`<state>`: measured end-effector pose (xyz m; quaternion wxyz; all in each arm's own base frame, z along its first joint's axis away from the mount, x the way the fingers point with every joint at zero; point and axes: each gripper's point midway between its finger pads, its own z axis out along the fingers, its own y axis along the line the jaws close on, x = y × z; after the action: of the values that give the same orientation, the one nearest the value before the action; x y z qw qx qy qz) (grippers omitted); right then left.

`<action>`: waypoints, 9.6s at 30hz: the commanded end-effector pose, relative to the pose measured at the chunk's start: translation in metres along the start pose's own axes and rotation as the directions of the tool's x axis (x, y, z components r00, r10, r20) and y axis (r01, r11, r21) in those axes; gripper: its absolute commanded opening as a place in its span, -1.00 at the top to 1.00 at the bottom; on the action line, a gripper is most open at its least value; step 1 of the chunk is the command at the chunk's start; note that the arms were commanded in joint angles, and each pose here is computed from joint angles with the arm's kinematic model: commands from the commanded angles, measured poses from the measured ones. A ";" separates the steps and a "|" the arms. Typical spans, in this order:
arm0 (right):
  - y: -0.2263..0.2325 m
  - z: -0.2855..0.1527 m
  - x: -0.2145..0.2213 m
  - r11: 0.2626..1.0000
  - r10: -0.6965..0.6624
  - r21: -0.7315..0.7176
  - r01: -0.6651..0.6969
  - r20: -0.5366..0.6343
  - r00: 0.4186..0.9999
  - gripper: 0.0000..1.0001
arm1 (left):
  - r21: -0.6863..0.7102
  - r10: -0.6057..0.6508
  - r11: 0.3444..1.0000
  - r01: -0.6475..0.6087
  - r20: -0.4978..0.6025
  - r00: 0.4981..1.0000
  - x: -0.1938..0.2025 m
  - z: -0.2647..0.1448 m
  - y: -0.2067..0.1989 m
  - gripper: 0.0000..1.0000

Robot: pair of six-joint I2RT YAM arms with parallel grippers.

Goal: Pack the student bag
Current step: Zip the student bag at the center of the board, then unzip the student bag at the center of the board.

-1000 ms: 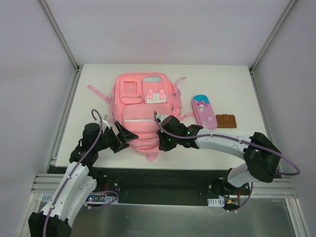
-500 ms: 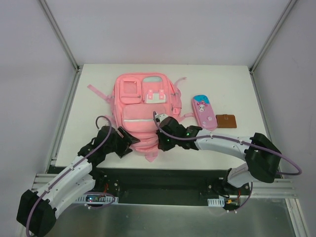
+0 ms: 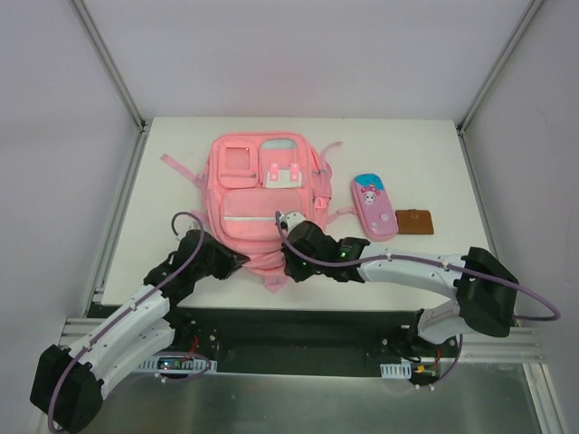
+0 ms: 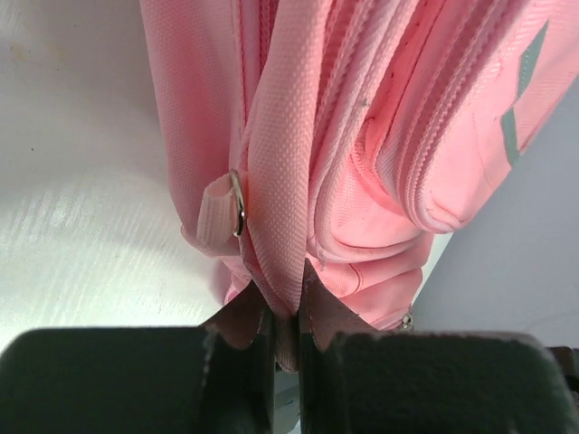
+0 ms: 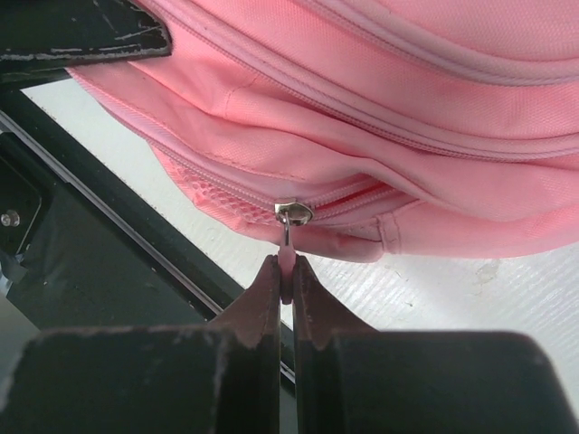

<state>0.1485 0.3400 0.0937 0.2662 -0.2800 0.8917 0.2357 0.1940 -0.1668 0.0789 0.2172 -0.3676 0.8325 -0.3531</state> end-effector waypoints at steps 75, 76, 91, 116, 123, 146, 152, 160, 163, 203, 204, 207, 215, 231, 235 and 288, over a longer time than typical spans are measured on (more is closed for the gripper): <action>-0.045 -0.017 0.033 0.990 0.137 0.033 -0.137 -0.001 0.991 0.99 | 0.091 -0.038 0.995 0.035 0.035 0.999 -0.014 -0.023 0.011 1.00; -0.049 -0.017 0.034 0.991 0.131 0.038 -0.131 -0.004 0.991 0.99 | 0.101 -0.038 0.994 0.033 0.045 0.998 -0.019 -0.029 0.010 1.00; -0.090 -0.016 0.053 0.976 0.186 0.127 -0.175 -0.087 0.979 0.99 | 0.041 0.116 0.991 -0.127 0.216 0.970 -0.078 -0.072 -0.013 1.00; -0.160 -0.019 0.021 0.912 0.325 0.254 -0.321 0.027 0.945 0.99 | 0.077 0.212 0.970 -0.232 0.211 0.954 -0.096 -0.083 -0.034 1.00; -0.193 -0.010 -0.002 0.886 0.379 0.261 -0.382 0.064 0.923 0.99 | 0.092 0.233 0.962 -0.256 0.207 0.950 -0.092 -0.093 -0.043 1.00; -0.237 0.020 -0.069 0.882 0.397 0.216 -0.419 0.140 0.907 0.99 | 0.190 0.247 0.945 -0.265 0.117 0.962 -0.069 -0.094 -0.050 1.00; -0.198 0.008 -0.051 0.894 0.426 0.102 -0.437 0.111 0.898 0.33 | 0.255 0.371 0.891 -0.375 0.065 0.926 -0.053 -0.095 -0.056 -0.47; -0.177 -0.030 -0.082 0.888 0.446 0.009 -0.459 0.225 0.866 0.11 | 0.220 0.475 0.840 -0.497 0.147 0.868 -0.061 -0.116 -0.078 -0.98; -0.161 -0.036 -0.111 0.888 0.459 -0.085 -0.452 0.228 0.859 0.11 | 0.169 0.529 0.818 -0.550 0.159 0.834 -0.071 -0.122 -0.084 -0.98; -0.162 0.058 -0.149 0.746 0.662 -0.081 -0.661 0.194 0.724 0.77 | 0.065 0.616 0.787 -0.614 -0.016 0.788 -0.086 -0.085 -0.053 -0.98; -0.161 0.053 -0.151 0.752 0.656 -0.093 -0.653 0.206 0.726 0.87 | 0.061 0.616 0.787 -0.614 -0.014 0.788 -0.086 -0.084 -0.052 -0.98; -0.157 0.044 -0.151 0.777 0.626 -0.115 -0.619 0.236 0.743 0.99 | 0.062 0.610 0.791 -0.608 -0.012 0.792 -0.088 -0.082 -0.052 -0.98; -0.145 0.024 -0.125 0.751 0.651 -0.101 -0.653 0.283 0.705 0.98 | 0.080 0.585 0.809 -0.582 -0.011 0.811 -0.093 -0.072 -0.058 -0.98; -0.129 0.010 -0.091 0.624 0.759 -0.058 -0.780 0.285 0.586 0.99 | -0.252 0.550 0.816 -0.520 0.065 0.833 -0.127 -0.061 0.006 -0.98; -0.136 0.002 -0.106 0.644 0.741 -0.066 -0.763 0.303 0.599 0.99 | -0.369 0.555 0.782 -0.503 0.044 0.831 -0.138 -0.066 0.024 -0.98; 0.000 -0.012 -0.053 0.572 0.818 -0.274 -0.773 0.263 0.512 0.98 | 0.072 0.225 0.970 -0.234 0.119 0.967 -0.049 -0.018 0.013 1.00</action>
<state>0.1714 0.2987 0.0492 0.2752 0.2126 0.8916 0.2900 0.2217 -0.1004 0.0871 0.3528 -0.2748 0.8413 -0.3039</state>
